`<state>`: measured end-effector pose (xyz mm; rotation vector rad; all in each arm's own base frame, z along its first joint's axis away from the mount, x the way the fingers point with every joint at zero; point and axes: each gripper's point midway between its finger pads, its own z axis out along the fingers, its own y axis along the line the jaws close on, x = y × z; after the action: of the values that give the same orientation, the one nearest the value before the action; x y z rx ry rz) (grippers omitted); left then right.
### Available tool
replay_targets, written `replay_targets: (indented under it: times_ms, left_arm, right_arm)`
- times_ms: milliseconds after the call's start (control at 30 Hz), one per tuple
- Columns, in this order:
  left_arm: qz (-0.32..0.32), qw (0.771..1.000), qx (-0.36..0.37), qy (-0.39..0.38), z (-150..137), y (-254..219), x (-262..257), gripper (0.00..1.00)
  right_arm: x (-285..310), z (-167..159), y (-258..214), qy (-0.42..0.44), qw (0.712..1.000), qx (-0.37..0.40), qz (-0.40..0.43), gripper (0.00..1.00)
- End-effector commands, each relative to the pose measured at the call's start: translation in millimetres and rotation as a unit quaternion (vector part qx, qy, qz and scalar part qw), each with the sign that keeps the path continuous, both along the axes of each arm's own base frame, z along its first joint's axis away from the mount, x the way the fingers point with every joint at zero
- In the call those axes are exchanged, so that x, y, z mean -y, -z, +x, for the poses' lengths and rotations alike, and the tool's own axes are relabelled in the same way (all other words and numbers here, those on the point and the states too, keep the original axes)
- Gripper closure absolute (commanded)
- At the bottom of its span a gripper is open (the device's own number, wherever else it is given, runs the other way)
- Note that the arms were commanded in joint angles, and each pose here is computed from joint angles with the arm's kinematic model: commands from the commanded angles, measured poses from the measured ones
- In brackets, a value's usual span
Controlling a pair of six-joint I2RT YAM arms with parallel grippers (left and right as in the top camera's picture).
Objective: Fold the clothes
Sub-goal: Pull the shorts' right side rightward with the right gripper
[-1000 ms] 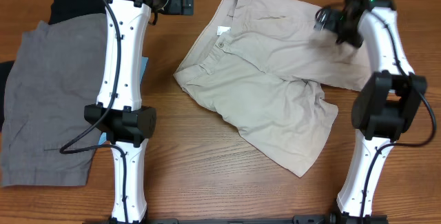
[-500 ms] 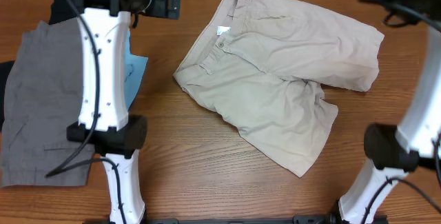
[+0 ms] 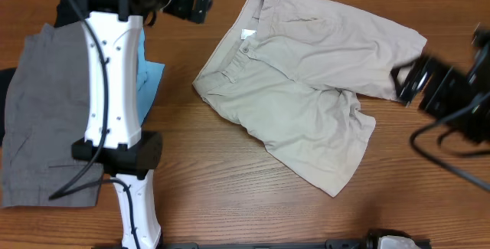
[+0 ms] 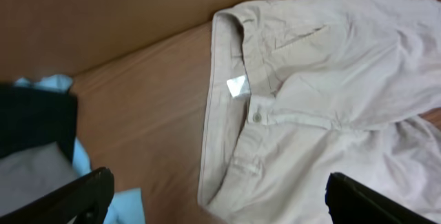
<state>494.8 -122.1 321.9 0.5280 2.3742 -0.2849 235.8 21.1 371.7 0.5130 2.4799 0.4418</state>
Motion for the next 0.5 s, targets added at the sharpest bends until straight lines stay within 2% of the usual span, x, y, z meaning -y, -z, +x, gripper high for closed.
replay_targets:
  times_ms: [0, 100, 200, 467]
  left_arm:
    - [0.025, 0.996, -0.026, 0.082, 24, 62, 31, 0.0]
    - [0.033, 0.994, -0.027, 0.104, 45, 97, 49, 0.0]
    - [0.023, 0.992, -0.037, 0.12, 60, 133, 67, 0.0]
    - [0.011, 0.986, -0.088, 0.143, 70, 217, 95, 0.0]
  right_arm:
    - [6, -8, 65, 0.018, 0.994, -0.108, -0.006, 0.0]
    - [12, -20, 107, 0.026, 0.984, -0.175, -0.018, 0.0]
    - [12, -22, 132, 0.025, 0.978, -0.204, -0.017, 0.0]
    - [12, -19, 146, 0.025, 0.977, -0.21, -0.018, 0.0]
